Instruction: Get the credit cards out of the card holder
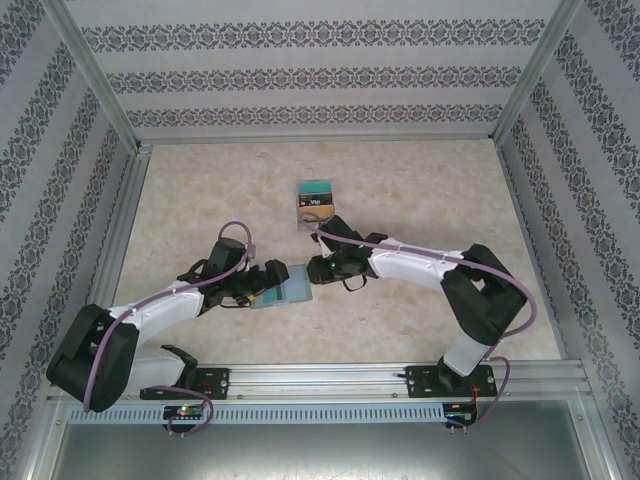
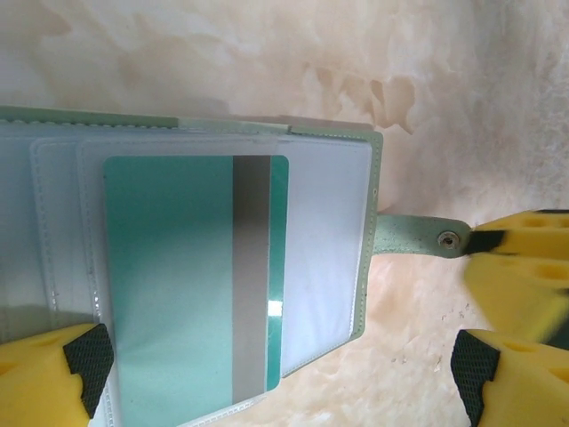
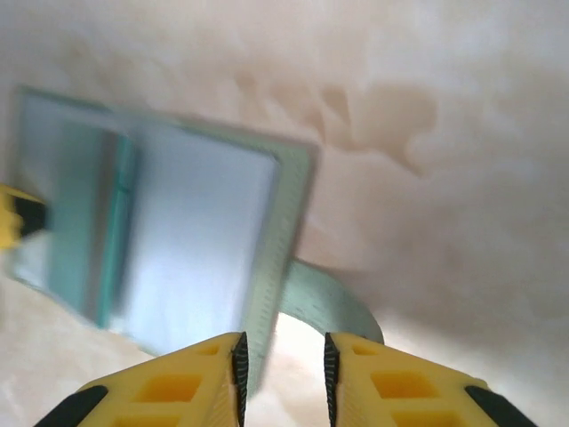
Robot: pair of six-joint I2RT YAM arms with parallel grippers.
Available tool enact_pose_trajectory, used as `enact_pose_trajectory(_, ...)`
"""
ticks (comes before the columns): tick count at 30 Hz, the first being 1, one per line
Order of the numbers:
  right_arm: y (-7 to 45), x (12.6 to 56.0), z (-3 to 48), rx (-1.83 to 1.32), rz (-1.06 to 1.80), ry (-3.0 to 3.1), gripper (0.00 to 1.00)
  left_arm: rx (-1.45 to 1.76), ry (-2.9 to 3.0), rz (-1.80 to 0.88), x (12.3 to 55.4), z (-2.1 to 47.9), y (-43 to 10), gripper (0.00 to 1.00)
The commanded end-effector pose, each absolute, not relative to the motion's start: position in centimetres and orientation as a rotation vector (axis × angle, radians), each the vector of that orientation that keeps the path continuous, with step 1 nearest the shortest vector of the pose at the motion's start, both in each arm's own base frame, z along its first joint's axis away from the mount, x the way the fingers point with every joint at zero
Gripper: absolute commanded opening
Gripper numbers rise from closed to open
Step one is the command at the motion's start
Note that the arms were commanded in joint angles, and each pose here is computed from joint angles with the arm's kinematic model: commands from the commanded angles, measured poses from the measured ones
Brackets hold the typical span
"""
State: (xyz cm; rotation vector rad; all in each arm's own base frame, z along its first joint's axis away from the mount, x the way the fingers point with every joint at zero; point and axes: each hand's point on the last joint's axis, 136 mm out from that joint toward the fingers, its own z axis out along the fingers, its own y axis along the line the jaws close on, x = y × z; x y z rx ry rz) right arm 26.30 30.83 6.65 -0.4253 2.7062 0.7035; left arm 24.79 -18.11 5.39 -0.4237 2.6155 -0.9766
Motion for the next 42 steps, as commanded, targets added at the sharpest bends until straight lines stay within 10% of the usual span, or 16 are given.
enact_pose_trajectory(1,33.7,26.2,9.4,-0.442,0.933,2.622,0.29,-0.421,2.641,-0.926,24.4,4.9,-17.4,0.99)
enact_pose_trajectory(42,38.4,24.6,2.3,-0.179,1.512,2.828,0.21,-0.471,2.638,-1.009,24.2,3.7,-18.2,0.97)
